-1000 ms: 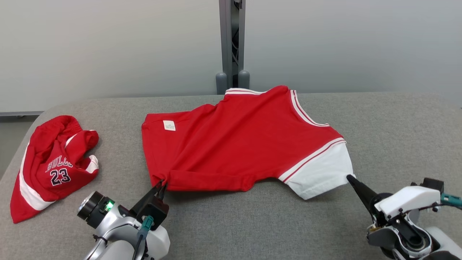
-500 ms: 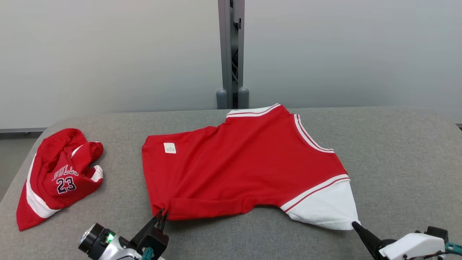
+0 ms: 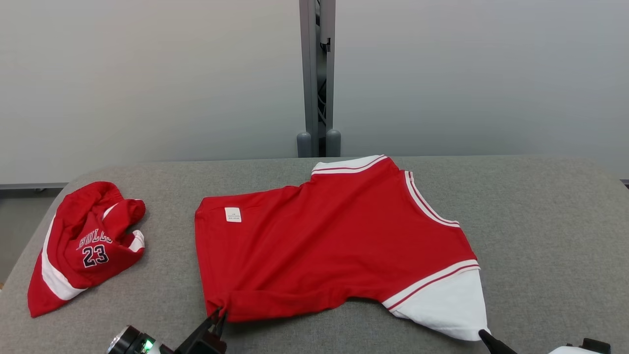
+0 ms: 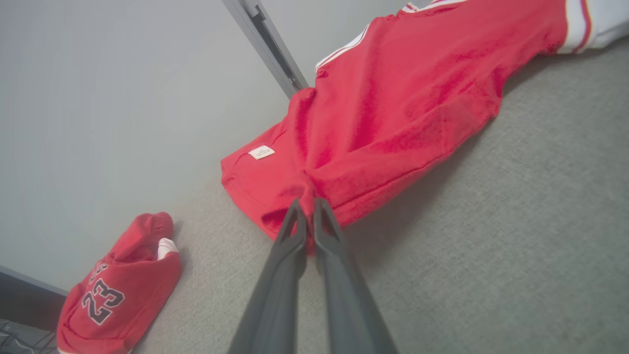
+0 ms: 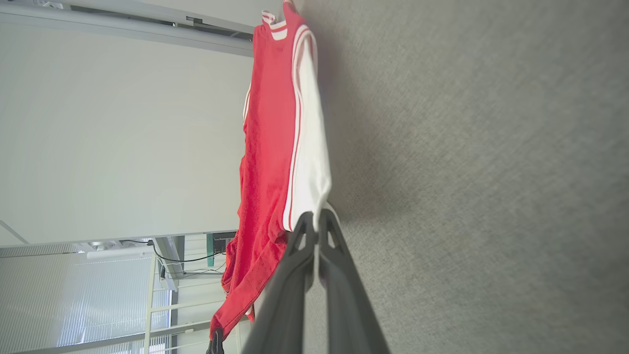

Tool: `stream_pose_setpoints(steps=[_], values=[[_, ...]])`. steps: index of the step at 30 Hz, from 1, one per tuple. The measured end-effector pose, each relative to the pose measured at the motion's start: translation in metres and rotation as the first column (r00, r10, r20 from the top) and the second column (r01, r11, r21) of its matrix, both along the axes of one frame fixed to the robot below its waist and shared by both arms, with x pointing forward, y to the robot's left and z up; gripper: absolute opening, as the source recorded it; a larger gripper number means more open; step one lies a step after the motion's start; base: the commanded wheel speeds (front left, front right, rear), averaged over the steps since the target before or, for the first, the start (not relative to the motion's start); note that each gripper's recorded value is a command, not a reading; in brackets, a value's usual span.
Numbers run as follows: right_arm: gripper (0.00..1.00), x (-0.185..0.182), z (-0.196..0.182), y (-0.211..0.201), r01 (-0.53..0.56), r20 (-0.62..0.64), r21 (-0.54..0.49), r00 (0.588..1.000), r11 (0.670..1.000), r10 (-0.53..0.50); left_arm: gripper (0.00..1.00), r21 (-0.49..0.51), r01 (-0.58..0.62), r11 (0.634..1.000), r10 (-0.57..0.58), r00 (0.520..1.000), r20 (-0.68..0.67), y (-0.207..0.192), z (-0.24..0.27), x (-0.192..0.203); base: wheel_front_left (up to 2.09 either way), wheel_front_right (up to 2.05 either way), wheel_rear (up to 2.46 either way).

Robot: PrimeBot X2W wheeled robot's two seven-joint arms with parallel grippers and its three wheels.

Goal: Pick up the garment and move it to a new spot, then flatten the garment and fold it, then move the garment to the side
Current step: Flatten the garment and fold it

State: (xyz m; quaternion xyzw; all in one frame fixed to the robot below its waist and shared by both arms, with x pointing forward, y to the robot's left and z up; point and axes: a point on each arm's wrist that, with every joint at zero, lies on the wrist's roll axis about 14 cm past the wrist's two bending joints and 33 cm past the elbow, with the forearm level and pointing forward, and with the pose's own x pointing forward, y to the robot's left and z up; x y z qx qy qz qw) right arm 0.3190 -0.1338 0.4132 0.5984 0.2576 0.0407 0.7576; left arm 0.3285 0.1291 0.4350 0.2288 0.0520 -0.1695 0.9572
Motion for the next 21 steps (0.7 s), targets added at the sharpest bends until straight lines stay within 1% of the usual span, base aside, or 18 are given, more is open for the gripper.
stream_pose_setpoints(steps=[7, 11, 15, 21], values=[[0.0, -0.008, -0.005, 0.0, -0.015, -0.02, 0.006, 1.0, 1.0, 0.015, 0.11, 0.014, 0.029, 0.999, -0.028, 0.999, -0.046, -0.003, -0.016, -0.016, 0.0, 0.0, 0.0], [0.0, -0.006, -0.004, -0.004, -0.001, -0.017, 0.009, 1.0, 1.0, 0.001, 0.11, 0.035, 0.028, 0.999, -0.026, 0.997, -0.068, 0.001, -0.025, -0.023, 0.0, 0.0, 0.0], [0.0, 0.001, 0.003, -0.011, 0.027, 0.004, 0.017, 1.0, 1.0, -0.027, 0.1, 0.057, 0.006, 0.998, -0.002, 0.997, -0.074, 0.011, -0.029, -0.022, 0.0, 0.0, 0.0], [0.0, 0.012, 0.015, -0.018, 0.04, 0.038, 0.022, 0.998, 0.999, -0.04, 0.07, 0.074, -0.029, 0.997, 0.034, 0.997, -0.071, 0.022, -0.03, -0.02, 0.0, 0.0, 0.0]])
